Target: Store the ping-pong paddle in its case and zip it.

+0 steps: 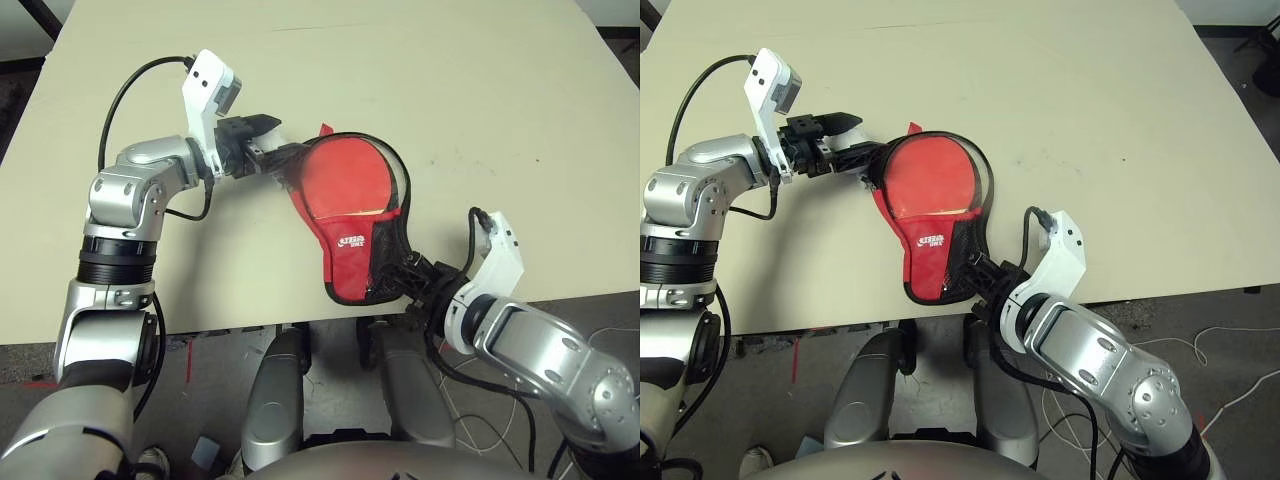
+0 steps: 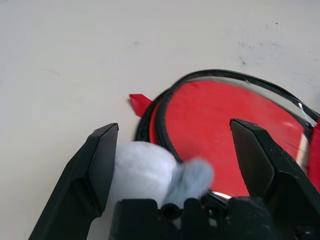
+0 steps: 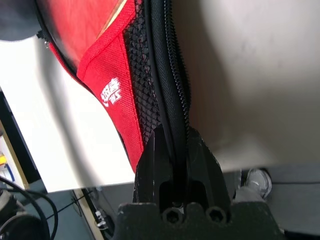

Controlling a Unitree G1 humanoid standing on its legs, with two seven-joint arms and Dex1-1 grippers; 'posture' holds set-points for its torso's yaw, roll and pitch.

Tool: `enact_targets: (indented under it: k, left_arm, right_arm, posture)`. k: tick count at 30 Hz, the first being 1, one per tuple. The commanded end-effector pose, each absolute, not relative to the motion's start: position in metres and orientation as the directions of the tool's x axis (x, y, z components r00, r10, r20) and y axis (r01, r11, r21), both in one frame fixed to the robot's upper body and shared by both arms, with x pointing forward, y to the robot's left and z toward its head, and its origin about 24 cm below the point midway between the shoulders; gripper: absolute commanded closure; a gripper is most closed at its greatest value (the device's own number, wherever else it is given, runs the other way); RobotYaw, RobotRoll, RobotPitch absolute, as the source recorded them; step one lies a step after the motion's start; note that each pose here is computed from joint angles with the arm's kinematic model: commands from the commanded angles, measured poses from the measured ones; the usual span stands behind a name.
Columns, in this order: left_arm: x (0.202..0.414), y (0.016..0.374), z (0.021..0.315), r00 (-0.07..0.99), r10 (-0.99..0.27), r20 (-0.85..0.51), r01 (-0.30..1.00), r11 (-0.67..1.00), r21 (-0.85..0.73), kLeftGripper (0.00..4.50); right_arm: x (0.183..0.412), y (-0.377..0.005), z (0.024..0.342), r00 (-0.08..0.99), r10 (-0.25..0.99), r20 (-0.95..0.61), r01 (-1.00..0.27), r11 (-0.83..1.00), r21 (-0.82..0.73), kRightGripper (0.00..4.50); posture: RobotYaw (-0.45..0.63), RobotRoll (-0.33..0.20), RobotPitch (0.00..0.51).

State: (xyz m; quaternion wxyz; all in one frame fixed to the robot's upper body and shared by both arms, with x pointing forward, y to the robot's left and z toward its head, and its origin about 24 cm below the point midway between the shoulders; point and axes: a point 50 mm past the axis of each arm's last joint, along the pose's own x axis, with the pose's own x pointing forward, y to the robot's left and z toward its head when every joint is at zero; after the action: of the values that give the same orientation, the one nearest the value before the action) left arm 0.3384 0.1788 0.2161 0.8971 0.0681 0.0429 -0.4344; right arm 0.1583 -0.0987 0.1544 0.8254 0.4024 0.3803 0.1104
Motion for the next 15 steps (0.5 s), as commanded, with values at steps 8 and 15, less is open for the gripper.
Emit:
enact_targets:
  k: [8,15]
  left_arm:
    - [0.339,0.178,0.213,0.620,-0.770,-0.150,0.784,0.614,0.089,0.00]
    - [0.339,0.183,0.215,0.634,-0.760,-0.144,0.773,0.626,0.099,0.00]
  right_arm:
    - [0.167,-0.126,0.134,0.585,0.592,-0.554,-0.211,0.771,0.601,2.13]
    - [0.199,-0.175,0.159,0.365,0.697,-0.618,-0.500,0.706,0.501,0.03]
  posture:
    - [-0.03,0.000,0.301]
    - [-0.02,0.000,0.294]
